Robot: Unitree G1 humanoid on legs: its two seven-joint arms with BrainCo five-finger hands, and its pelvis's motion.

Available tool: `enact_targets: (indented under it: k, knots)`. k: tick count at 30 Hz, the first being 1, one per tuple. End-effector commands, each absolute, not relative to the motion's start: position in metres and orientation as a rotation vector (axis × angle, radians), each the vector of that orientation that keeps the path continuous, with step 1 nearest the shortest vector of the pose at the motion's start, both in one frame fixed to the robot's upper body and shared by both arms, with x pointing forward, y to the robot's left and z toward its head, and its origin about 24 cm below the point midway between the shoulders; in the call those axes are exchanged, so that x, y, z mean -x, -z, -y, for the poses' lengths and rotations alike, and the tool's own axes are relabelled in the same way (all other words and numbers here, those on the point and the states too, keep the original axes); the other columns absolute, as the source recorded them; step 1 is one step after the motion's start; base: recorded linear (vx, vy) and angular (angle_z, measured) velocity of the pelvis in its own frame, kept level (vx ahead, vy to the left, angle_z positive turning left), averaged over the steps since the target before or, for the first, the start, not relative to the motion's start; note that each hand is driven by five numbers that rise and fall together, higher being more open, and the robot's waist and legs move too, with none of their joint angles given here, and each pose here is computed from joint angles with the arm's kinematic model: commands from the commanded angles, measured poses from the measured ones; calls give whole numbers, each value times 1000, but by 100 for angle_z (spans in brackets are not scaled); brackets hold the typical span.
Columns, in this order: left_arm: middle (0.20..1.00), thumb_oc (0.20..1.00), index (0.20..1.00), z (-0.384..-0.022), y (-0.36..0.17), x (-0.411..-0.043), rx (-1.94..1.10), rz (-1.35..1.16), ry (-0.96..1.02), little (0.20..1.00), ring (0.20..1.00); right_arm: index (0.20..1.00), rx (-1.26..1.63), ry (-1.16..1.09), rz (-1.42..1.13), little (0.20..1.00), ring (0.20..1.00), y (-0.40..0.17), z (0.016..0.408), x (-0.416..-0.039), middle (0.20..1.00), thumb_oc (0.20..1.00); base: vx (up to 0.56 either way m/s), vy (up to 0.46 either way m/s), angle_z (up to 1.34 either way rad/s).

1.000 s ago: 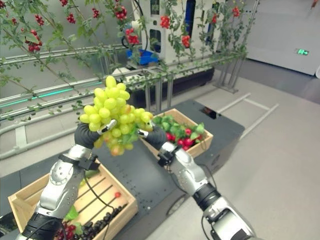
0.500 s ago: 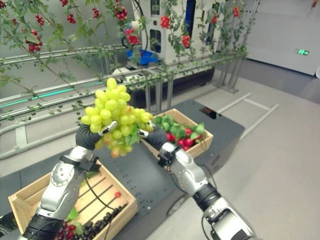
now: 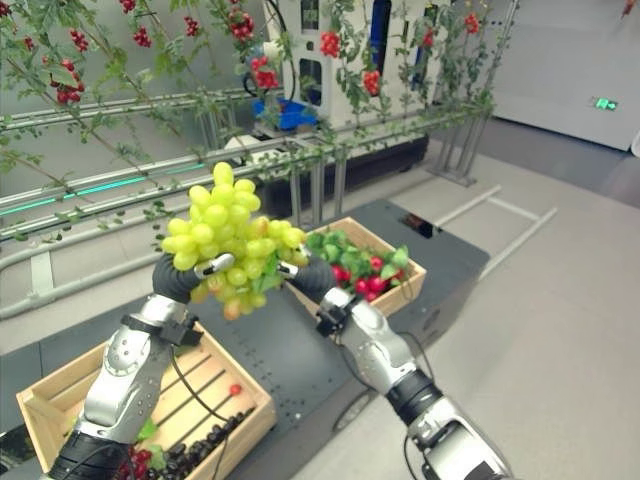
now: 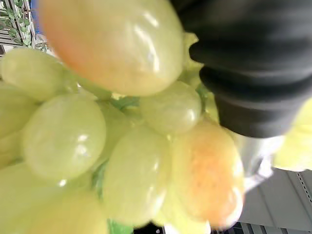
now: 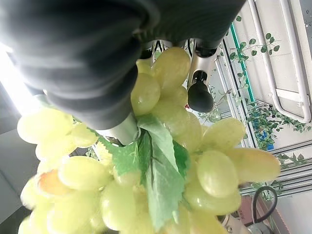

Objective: Pick up the fruits from the basket on one side to the basket on the other side

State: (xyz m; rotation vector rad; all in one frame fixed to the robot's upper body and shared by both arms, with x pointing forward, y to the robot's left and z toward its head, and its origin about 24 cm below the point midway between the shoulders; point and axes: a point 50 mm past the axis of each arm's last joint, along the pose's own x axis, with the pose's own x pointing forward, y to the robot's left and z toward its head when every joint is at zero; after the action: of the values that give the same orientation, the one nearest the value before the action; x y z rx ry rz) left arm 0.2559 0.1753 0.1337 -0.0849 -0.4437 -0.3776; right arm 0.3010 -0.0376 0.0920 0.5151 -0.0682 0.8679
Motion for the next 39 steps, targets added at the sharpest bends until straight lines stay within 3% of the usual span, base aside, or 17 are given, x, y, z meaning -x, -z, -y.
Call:
enact_targets:
  k: [1, 29, 39]
  knots:
    - [1000, 1000, 1000, -182, -147, -261, 80, 533, 358, 1000, 1000, 200, -611, -902, 280, 200, 200, -134, 36, -303, 200, 200, 0, 0, 0]
    - [1000, 1000, 1000, -194, -148, -257, 44, 535, 320, 1000, 1000, 200, -558, -883, 297, 200, 200, -136, 50, -306, 200, 200, 0, 0, 0]
    - [1000, 1000, 1000, -231, -143, -240, 23, 505, 276, 1000, 1000, 200, -439, -663, 404, 200, 200, -152, 133, -321, 200, 200, 7, 0, 1]
